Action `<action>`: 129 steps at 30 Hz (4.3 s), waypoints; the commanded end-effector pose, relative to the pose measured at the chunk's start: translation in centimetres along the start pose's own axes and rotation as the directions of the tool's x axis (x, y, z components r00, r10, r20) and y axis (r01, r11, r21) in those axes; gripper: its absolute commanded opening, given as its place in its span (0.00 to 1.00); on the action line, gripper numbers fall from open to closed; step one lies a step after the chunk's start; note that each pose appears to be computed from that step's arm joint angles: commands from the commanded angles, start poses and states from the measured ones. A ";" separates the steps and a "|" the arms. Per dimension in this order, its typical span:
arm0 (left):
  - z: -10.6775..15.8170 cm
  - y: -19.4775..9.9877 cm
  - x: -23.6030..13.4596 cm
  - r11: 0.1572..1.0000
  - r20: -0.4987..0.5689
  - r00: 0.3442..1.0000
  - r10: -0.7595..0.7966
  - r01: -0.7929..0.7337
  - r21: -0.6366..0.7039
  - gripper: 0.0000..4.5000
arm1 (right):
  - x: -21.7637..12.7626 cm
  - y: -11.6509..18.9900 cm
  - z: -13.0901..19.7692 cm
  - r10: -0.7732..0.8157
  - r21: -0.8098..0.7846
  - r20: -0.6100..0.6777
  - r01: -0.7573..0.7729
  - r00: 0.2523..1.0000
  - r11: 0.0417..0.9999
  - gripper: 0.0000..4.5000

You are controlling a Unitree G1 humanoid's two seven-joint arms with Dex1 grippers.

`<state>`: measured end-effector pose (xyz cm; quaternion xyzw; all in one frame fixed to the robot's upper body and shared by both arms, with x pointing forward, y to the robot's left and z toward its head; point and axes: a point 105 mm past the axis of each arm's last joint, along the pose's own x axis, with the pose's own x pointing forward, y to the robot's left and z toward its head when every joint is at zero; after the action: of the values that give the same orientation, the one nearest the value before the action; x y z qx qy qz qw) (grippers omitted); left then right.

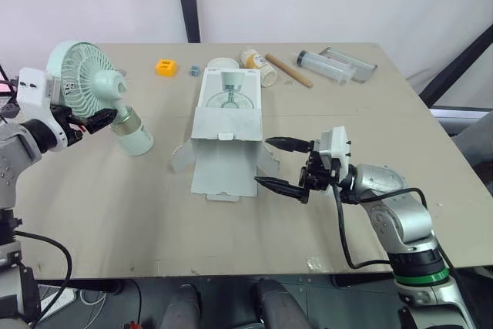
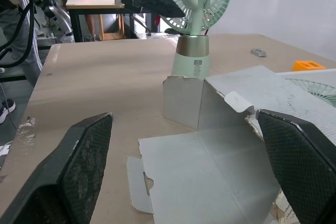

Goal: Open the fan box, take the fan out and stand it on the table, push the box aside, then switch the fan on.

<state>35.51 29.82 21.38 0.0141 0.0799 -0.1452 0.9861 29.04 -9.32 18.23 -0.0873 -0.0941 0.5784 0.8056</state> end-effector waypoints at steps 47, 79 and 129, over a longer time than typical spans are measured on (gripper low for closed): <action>-5.5 -18.7 -2.1 0.681 0.053 0.697 -0.715 0.679 0.274 0.98 | 2.9 -4.1 -4.8 -0.513 -0.002 -0.192 0.523 0.836 0.853 1.00; -6.4 -21.2 -1.5 0.657 0.082 0.663 -0.744 0.702 0.275 1.00 | 1.0 -5.4 -5.6 -0.633 -0.013 -0.205 0.644 0.747 0.765 0.01; -6.6 -24.5 -2.9 0.463 0.032 0.474 -0.880 0.840 0.283 1.00 | -23.3 -4.5 -3.9 -0.866 0.034 -0.269 0.894 -0.423 -0.447 0.01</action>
<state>25.24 7.88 14.49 0.0593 -0.0053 -0.6209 0.7817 27.27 -32.33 12.78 0.1133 0.0305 -0.3509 0.9290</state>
